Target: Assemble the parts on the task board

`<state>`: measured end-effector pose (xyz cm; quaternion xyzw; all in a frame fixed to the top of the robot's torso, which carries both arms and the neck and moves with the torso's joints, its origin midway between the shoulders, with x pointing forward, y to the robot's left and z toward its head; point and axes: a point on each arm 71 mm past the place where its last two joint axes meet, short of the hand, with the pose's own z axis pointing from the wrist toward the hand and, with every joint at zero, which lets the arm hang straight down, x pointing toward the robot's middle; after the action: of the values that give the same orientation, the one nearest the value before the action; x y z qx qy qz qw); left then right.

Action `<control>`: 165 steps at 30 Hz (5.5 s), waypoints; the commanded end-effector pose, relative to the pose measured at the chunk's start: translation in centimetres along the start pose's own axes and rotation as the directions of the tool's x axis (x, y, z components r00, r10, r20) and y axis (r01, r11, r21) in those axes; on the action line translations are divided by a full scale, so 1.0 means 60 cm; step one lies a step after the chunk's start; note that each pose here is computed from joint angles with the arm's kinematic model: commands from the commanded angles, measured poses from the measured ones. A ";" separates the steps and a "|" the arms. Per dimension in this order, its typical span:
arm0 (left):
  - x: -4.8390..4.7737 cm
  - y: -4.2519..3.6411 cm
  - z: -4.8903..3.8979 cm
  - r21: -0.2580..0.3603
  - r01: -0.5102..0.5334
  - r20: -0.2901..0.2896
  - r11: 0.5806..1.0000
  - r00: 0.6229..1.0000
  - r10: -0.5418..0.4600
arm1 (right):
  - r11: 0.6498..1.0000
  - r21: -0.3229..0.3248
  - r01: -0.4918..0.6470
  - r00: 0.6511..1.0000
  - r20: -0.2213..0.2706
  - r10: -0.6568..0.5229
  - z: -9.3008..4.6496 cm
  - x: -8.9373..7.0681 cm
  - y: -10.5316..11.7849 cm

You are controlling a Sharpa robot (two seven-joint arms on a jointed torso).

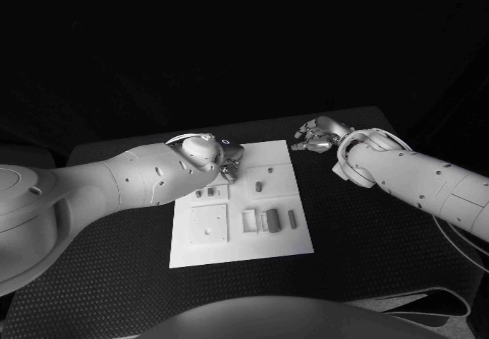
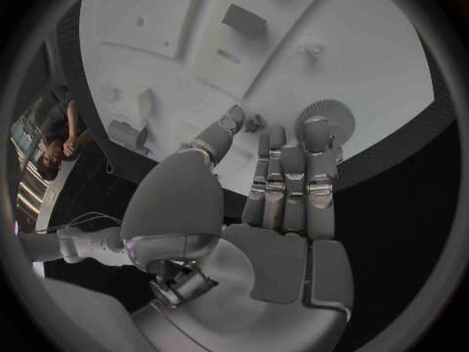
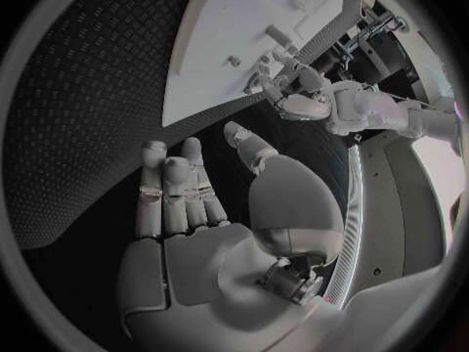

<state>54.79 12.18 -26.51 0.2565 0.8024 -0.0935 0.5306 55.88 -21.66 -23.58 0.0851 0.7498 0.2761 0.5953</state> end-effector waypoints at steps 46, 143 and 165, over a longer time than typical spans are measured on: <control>0.023 -0.005 0.006 0.044 0.040 -0.053 0.998 0.998 -0.037 | 1.000 -0.007 0.006 1.000 -0.013 -0.006 0.002 0.003 0.003; 0.033 0.102 -0.077 0.202 0.595 0.210 0.778 0.750 -0.627 | 1.000 0.009 0.012 1.000 -0.004 -0.012 -0.006 -0.006 -0.013; 0.042 0.050 -0.090 0.333 0.372 0.135 0.866 0.891 -0.434 | 1.000 0.006 0.017 1.000 -0.004 -0.017 -0.006 -0.006 -0.012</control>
<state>51.73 18.46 -26.04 0.0855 0.7597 -0.3503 0.5412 55.79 -22.58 -23.58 0.0864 0.7517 0.2695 0.5957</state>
